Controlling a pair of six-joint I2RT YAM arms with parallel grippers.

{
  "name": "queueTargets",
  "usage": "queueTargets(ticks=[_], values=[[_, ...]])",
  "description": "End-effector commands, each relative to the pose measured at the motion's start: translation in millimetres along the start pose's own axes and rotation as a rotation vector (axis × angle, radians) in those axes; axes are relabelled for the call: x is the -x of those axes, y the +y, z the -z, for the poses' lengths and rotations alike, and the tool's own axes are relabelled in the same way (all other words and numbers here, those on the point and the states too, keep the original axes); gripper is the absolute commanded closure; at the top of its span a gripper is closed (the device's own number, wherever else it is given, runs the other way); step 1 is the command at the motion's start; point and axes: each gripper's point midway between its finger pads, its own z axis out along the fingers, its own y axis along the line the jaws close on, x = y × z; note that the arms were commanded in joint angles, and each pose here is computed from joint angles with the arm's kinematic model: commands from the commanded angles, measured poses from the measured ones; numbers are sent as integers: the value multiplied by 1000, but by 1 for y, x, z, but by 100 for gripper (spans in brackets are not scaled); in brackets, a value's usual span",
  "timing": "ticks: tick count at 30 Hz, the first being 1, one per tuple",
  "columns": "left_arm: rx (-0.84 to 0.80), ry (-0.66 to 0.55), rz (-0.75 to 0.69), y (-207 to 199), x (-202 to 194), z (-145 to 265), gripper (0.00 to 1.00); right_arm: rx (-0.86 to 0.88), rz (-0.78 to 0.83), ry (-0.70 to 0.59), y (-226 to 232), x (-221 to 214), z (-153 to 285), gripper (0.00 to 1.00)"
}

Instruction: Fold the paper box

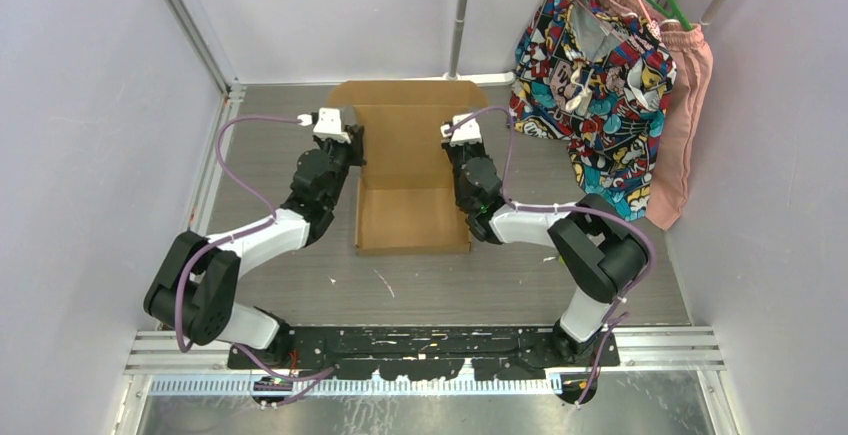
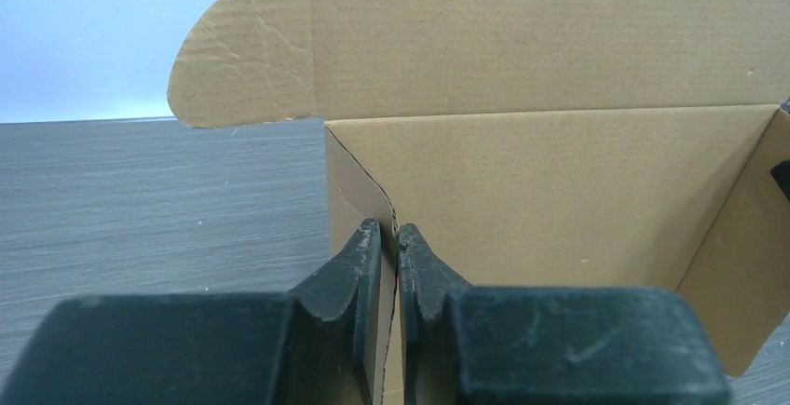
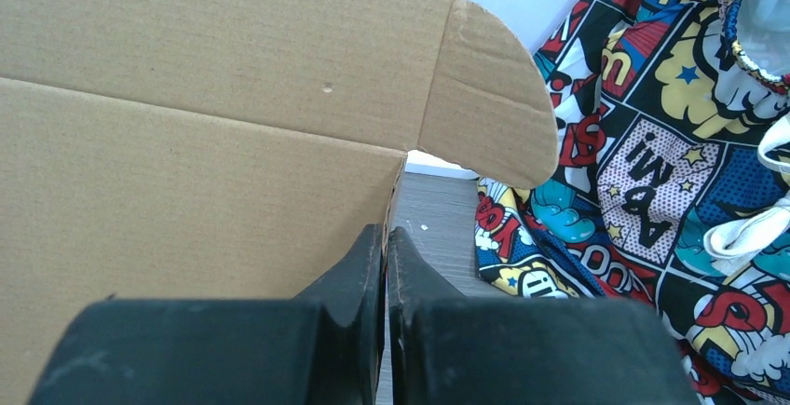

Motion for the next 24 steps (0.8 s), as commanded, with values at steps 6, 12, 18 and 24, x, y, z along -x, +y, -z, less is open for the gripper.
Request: queueTargets(ticks=[6,12,18,24], values=[[-49,-86,35,-16,47,5,57,57,-88,-24,6,26,14,60],[-69,-63,24,-13,79,6,42,67,-170,56,-22,54,13,47],[-113,-37,22,-20,107,21,38,31,-176,175,-59,74,36,42],[-149,141,10,-30,107,26,35,-194,-263,466,-160,32,80,33]])
